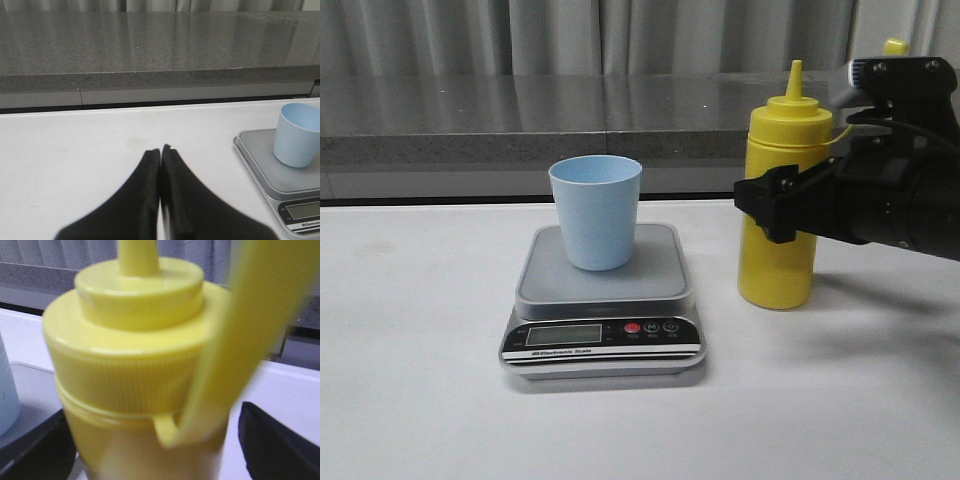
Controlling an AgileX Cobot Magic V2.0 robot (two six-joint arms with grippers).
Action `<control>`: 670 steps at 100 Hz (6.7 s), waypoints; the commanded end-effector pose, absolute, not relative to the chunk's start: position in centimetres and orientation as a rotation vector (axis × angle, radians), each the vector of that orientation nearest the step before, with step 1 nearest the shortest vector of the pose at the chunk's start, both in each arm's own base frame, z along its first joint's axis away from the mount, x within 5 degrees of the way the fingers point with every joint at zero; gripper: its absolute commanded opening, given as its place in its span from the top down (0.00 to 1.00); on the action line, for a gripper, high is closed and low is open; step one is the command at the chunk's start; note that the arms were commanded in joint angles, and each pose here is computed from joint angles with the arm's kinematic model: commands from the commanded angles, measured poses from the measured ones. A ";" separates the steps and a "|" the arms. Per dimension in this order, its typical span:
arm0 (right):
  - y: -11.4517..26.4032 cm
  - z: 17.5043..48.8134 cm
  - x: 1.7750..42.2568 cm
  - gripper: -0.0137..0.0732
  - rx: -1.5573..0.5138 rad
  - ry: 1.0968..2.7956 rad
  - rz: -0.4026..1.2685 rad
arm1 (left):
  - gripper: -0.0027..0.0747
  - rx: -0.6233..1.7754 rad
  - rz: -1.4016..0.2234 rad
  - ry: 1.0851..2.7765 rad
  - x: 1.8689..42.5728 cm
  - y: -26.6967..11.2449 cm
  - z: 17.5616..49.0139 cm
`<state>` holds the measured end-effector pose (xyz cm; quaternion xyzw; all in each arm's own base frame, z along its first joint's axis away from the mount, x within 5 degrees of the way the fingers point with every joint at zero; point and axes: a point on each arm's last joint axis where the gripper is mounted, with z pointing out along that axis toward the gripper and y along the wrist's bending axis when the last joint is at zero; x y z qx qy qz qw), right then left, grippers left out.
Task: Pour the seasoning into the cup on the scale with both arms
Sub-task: 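Move the right gripper to the yellow squeeze bottle and grasp it, then lift the bottle with the right gripper and tilt its nozzle toward the cup, then turn the bottle upright with the right gripper, then lower the bottle back onto the table beside the scale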
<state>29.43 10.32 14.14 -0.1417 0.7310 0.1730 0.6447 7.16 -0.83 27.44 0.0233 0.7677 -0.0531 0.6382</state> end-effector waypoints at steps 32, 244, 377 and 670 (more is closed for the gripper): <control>10.5 17.2 29.7 0.61 -0.311 1.449 0.418 | 0.99 0.039 -0.131 1.652 7.3 -0.8 29.1; 19.9 27.4 32.6 0.66 -1.669 1.426 -0.854 | 0.99 0.039 -0.131 1.652 7.3 -0.8 29.1; 19.6 31.1 31.1 0.66 -1.269 1.587 -0.399 | 0.99 0.039 -0.131 1.652 7.3 -0.8 29.1; 11.0 17.2 30.3 0.14 -0.377 1.541 0.456 | 0.99 0.039 -0.131 1.652 7.3 -0.8 29.1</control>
